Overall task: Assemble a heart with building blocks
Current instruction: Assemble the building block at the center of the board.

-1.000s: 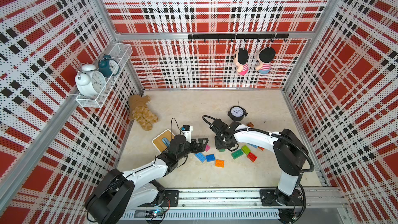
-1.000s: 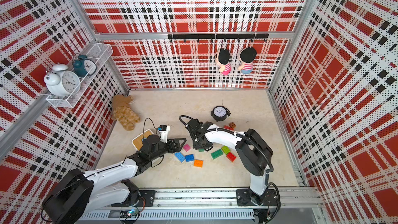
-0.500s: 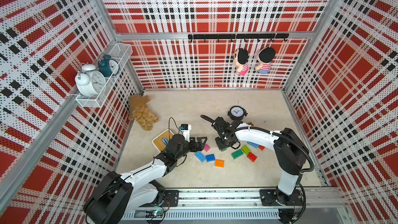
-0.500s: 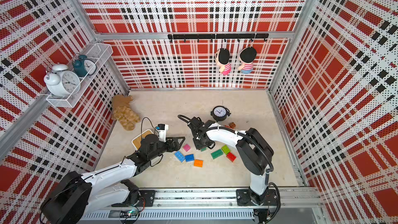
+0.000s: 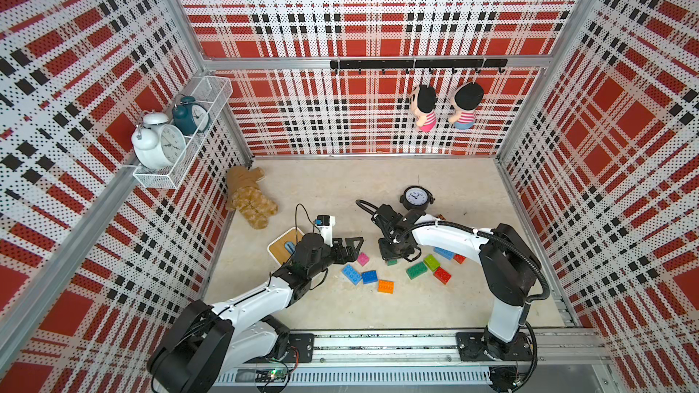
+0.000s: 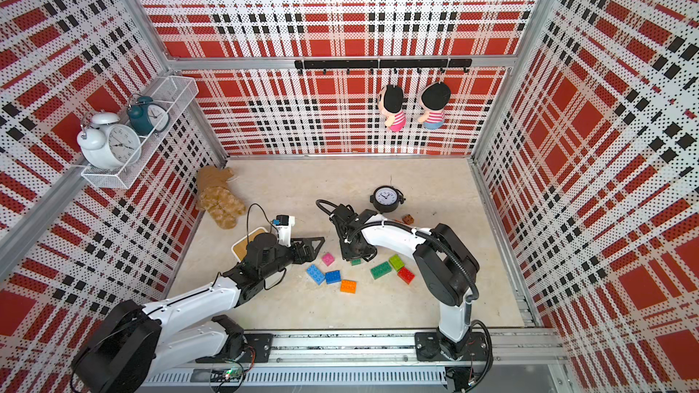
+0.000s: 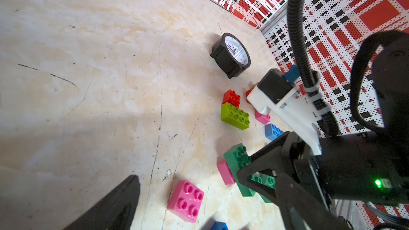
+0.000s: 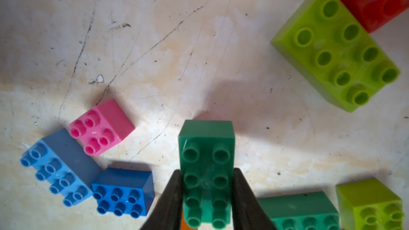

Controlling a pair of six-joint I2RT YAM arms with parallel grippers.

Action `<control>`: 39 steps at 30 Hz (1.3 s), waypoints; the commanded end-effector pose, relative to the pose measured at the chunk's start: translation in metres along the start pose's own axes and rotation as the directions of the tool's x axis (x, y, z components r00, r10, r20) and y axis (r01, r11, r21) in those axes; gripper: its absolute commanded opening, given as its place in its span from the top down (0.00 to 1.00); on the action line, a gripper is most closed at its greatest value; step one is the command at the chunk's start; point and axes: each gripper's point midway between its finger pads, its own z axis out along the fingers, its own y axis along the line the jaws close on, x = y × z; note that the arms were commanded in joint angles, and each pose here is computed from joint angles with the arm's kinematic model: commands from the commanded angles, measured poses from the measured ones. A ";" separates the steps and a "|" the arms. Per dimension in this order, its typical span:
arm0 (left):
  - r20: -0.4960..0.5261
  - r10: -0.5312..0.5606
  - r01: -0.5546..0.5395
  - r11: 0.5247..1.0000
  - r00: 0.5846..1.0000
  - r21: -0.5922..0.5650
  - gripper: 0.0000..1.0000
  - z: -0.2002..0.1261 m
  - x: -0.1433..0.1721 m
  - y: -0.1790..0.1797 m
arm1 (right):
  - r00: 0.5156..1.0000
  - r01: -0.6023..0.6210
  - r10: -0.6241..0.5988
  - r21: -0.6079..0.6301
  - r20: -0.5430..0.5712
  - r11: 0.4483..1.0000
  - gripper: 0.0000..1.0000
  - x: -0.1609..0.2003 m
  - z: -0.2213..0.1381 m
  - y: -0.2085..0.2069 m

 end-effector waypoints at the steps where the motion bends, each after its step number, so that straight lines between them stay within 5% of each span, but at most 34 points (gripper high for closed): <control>1: 0.026 0.024 -0.024 1.000 0.999 0.003 0.02 0.003 -0.013 -0.004 | 0.989 -0.014 0.035 0.146 -0.147 0.989 1.00 0.038 0.047 -0.034; 10: 0.035 0.027 -0.027 1.000 0.999 0.001 0.02 0.002 -0.016 -0.004 | 0.983 0.056 -0.012 0.235 -0.183 0.970 1.00 0.038 0.054 -0.051; 15: 0.050 0.028 -0.028 1.000 0.998 -0.008 0.02 0.000 -0.020 -0.003 | 0.969 0.152 -0.114 0.167 -0.218 0.974 1.00 0.043 0.057 -0.044; 23: 0.155 -0.020 0.038 0.993 0.988 -0.116 0.02 -0.016 -0.043 0.028 | 0.803 0.592 -0.590 0.008 -0.082 0.806 1.00 0.001 0.054 -0.009; 28: 0.171 -0.021 0.046 0.989 0.985 -0.143 0.02 -0.025 -0.050 0.038 | 0.704 0.707 -0.708 -0.032 -0.055 0.706 1.00 -0.023 0.050 0.001; 33: 0.184 -0.006 0.035 0.987 0.983 -0.154 0.02 -0.031 -0.056 0.038 | 0.706 0.707 -0.707 -0.026 -0.038 0.707 1.00 -0.043 0.038 -0.003; 35: 0.193 -0.007 0.036 0.988 0.981 -0.151 0.02 -0.032 -0.058 0.036 | 0.719 0.695 -0.695 -0.030 0.001 0.718 0.89 -0.052 0.027 0.003; 39: 0.201 -0.004 0.034 0.989 0.980 -0.145 0.02 -0.033 -0.062 0.034 | 0.746 0.666 -0.658 -0.068 0.104 0.743 0.50 -0.069 0.001 0.024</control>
